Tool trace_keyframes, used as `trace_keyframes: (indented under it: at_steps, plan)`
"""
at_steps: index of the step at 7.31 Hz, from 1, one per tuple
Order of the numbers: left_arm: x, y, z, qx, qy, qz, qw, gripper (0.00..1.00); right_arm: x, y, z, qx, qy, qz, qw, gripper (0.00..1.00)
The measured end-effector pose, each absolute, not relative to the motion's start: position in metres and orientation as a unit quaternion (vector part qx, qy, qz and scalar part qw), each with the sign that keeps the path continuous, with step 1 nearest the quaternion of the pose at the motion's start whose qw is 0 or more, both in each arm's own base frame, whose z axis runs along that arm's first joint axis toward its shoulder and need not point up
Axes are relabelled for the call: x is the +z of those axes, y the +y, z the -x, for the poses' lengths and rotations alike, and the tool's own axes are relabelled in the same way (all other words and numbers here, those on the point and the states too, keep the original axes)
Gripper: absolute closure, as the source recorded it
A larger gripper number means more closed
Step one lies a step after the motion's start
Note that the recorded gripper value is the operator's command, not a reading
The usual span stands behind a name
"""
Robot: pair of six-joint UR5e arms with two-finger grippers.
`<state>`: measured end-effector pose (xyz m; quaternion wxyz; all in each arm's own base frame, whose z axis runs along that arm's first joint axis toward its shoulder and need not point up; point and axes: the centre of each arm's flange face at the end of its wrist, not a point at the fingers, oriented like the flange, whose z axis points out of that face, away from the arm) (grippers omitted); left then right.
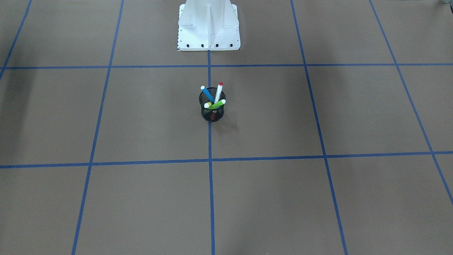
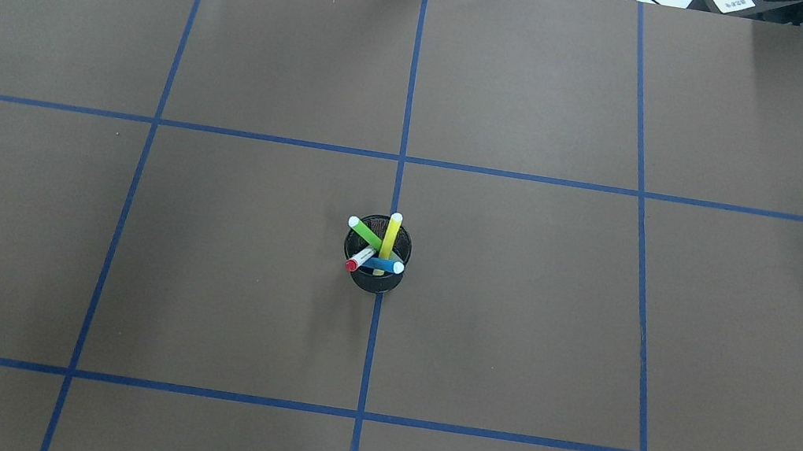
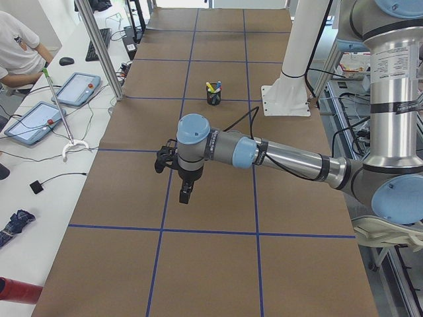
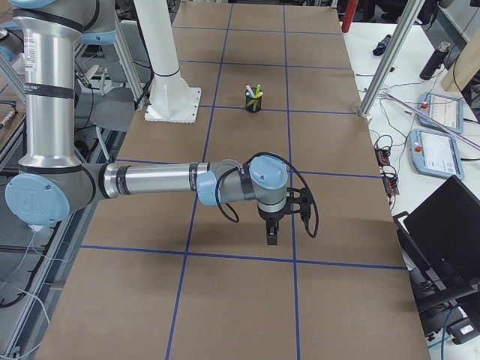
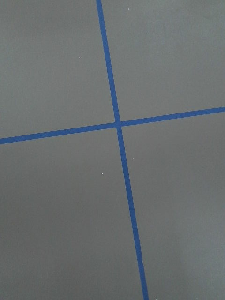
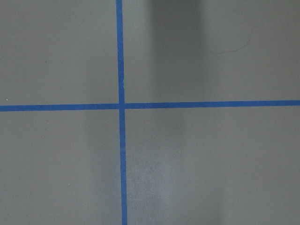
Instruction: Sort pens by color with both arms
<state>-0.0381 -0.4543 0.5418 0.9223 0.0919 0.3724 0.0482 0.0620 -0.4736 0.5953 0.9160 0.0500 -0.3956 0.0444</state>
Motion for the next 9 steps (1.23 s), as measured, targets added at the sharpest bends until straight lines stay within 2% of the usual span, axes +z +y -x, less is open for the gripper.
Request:
trace_keyframes:
  at_steps: [9]
  plan:
    - [0.553, -0.444, 0.036, 0.058, 0.372, -0.106, 0.920, 0.01, 0.579, -0.470, -0.050, 0.030, -0.419, -0.044, 0.906, 0.00]
